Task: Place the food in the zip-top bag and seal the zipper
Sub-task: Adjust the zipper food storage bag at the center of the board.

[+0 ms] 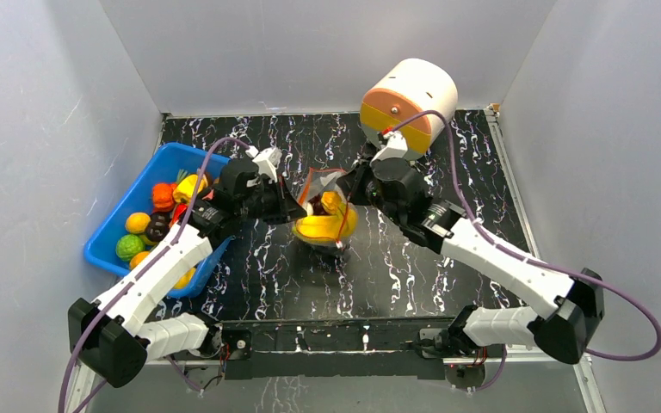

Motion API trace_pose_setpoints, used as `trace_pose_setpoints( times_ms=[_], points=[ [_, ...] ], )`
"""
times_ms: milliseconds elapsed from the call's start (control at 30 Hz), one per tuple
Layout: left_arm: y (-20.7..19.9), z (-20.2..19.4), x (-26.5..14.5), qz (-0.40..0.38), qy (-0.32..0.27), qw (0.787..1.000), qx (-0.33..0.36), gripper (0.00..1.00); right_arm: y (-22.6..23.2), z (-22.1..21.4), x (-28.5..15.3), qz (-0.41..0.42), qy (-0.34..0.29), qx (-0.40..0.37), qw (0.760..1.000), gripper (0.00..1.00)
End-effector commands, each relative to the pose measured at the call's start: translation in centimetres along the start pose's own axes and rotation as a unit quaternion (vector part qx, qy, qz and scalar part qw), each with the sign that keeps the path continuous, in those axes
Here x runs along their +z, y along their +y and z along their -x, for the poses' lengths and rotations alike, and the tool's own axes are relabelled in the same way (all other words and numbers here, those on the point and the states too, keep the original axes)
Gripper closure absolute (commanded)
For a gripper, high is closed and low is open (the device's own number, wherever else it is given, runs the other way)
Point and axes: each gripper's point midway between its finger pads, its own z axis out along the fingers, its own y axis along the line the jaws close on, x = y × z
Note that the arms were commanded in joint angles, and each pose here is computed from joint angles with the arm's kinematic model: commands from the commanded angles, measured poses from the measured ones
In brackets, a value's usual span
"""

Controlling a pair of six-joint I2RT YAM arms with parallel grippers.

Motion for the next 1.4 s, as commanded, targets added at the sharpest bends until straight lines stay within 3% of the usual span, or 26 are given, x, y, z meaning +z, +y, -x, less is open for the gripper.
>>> trace_pose_setpoints(
  times_ms=[0, 133, 233, 433, 600, 833, 967, 1067, 1200, 1367],
  points=[
    [-1.2, 2.8, -2.2, 0.010, -0.053, 0.998, 0.024, 1.00, -1.3, 4.8, -2.8, -0.042, -0.081, -0.057, 0.994, 1.00],
    [-2.0, 3.4, -2.0, -0.003, -0.050, 0.998, 0.025, 1.00, -1.3, 5.2, -4.2, -0.039, -0.081, -0.074, 0.993, 1.00],
    [-3.9, 3.0, -1.3, -0.063, -0.040, 0.997, 0.016, 1.00, -0.3, 4.7, -4.8, -0.009, -0.061, -0.068, 0.996, 1.00],
    [-7.7, 3.3, -0.5, -0.187, -0.040, 0.981, -0.036, 1.00, 3.3, -0.8, -4.9, 0.129, 0.019, 0.048, 0.990, 1.00],
    [-10.3, 3.9, -1.0, -0.253, -0.028, 0.965, -0.061, 1.00, 1.8, -4.6, -3.3, 0.117, 0.071, 0.056, 0.989, 1.00],
    [-10.3, 4.7, -1.7, -0.234, -0.047, 0.970, -0.054, 1.00, -5.0, -4.9, -2.5, -0.039, 0.050, -0.023, 0.998, 1.00],
    [-9.8, 5.1, -1.3, -0.215, -0.054, 0.973, -0.058, 1.00, -6.3, -4.2, -3.2, -0.069, 0.042, -0.049, 0.995, 1.00],
    [-8.1, 4.8, 0.0, -0.165, -0.035, 0.984, -0.051, 1.00, -4.3, -2.0, -4.3, -0.044, 0.025, -0.043, 0.998, 1.00],
    [-5.3, 3.6, 0.9, -0.091, -0.005, 0.995, -0.038, 1.00, 0.6, 1.0, -6.2, 0.050, 0.002, -0.004, 0.999, 1.00],
    [-7.4, 3.9, -0.4, -0.125, 0.000, 0.990, -0.060, 0.90, 2.6, 0.3, -6.5, 0.118, -0.003, 0.073, 0.990, 1.00]
  ],
)
